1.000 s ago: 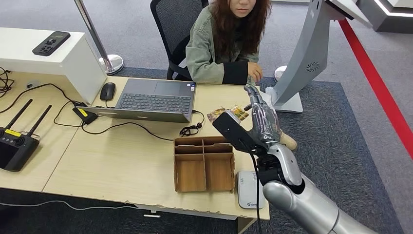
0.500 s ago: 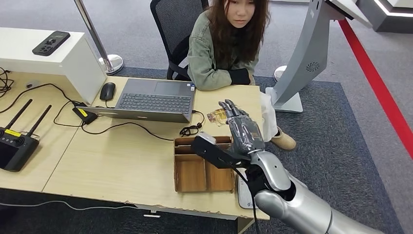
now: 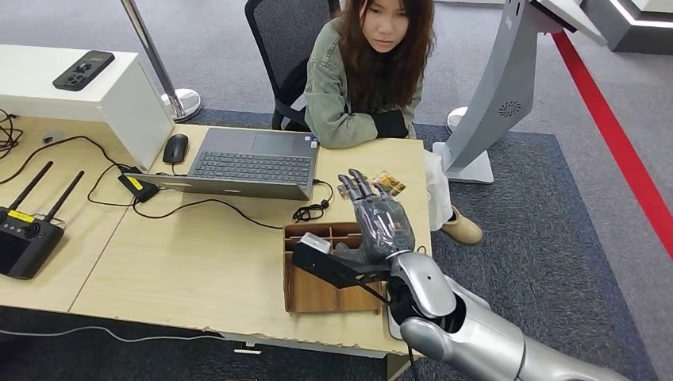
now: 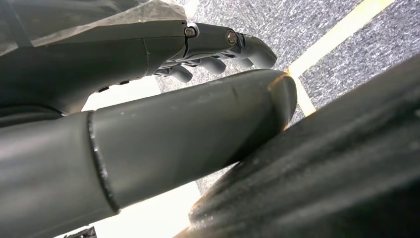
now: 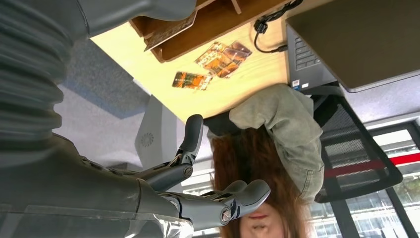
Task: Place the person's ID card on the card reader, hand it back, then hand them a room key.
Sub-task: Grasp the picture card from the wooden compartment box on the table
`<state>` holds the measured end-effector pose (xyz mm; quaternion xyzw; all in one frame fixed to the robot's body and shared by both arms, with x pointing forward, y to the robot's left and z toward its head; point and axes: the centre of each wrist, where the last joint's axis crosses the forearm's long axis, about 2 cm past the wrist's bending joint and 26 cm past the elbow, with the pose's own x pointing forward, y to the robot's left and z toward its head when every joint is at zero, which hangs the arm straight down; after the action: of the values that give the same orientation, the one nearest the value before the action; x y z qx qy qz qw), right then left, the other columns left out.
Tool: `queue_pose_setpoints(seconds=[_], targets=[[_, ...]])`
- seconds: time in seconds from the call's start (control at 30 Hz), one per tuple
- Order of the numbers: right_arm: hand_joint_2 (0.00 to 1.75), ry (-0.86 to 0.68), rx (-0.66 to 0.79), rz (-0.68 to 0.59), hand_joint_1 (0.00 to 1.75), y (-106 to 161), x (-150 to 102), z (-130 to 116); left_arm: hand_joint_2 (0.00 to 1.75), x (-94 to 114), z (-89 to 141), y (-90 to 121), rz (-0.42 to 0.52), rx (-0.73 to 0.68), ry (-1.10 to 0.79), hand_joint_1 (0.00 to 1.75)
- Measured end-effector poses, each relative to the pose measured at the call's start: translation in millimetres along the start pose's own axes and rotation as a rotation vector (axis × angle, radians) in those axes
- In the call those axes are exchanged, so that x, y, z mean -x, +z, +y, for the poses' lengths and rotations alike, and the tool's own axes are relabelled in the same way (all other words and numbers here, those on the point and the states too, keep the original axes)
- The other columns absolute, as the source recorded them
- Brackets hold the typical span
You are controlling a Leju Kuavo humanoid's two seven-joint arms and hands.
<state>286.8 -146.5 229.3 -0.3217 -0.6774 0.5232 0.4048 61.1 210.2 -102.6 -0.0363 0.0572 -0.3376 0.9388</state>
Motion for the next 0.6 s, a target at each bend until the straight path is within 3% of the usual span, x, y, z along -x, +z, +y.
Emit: queue_pose_setpoints(seconds=[0.2, 0.6], targets=[[1.75, 0.098, 0.006, 0.031, 0.0, -1.3, 3.0, 8.2, 0.0, -0.1, -0.2, 0.0, 0.0, 0.002, 0.006, 0.0], [1.75, 0.14, -0.034, 0.067, 0.0, -3.9, 9.4, 18.7, 0.0, -0.4, -0.7, 0.1, 0.003, 0.005, 0.014, 0.0]])
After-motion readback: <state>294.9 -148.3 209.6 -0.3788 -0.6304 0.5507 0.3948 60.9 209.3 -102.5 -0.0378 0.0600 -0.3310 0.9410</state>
